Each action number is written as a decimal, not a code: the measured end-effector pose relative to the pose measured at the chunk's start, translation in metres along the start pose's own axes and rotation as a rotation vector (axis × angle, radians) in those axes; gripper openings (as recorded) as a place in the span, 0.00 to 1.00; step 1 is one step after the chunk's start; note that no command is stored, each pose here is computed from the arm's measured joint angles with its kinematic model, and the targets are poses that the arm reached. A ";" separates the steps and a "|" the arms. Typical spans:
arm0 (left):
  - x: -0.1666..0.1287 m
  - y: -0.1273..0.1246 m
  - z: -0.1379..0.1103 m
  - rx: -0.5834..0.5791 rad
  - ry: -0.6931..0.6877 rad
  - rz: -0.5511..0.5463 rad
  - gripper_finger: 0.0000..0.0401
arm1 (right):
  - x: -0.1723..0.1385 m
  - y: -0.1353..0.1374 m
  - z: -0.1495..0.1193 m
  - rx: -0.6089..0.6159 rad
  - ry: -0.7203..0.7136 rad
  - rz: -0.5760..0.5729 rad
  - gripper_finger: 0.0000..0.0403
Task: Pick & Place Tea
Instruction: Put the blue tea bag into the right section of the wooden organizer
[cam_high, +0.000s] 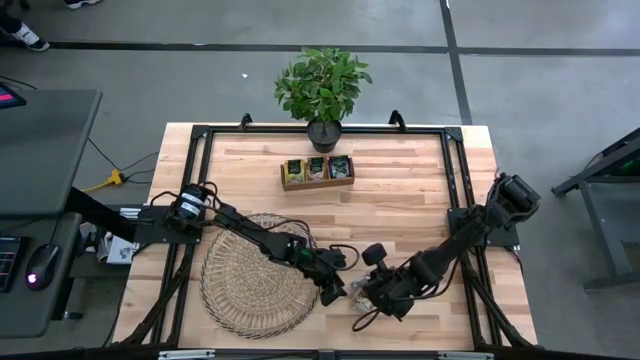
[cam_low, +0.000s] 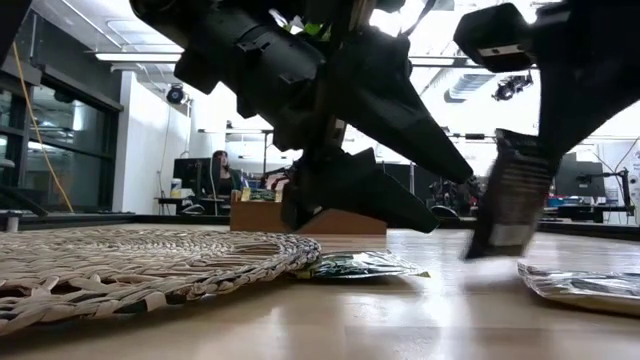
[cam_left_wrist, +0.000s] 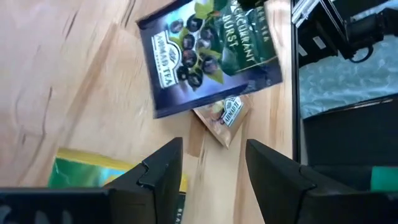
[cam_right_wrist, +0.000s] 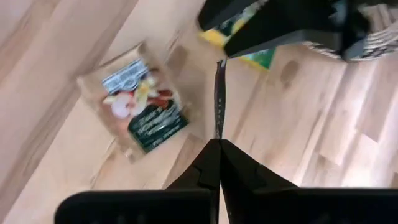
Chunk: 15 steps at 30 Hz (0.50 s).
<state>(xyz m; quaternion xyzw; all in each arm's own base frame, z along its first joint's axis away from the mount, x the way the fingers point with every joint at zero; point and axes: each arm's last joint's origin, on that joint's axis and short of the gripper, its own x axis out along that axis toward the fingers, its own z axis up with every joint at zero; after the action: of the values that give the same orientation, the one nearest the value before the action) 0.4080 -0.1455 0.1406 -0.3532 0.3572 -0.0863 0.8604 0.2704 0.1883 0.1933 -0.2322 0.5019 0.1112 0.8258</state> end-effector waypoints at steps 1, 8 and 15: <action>0.000 0.000 0.000 0.021 -0.001 0.001 0.44 | 0.000 0.001 -0.001 -0.013 0.004 0.009 0.00; -0.003 0.011 0.013 0.069 0.071 -0.079 0.44 | -0.004 0.013 -0.003 -0.193 0.007 0.049 0.00; -0.011 0.034 0.036 0.121 0.091 -0.138 0.44 | -0.009 0.026 -0.004 -0.531 -0.019 0.069 0.00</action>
<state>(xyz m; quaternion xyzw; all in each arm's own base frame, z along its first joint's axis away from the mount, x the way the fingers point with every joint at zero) 0.4210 -0.0966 0.1423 -0.3203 0.3647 -0.1827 0.8550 0.2529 0.2092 0.1924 -0.4225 0.4549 0.2693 0.7362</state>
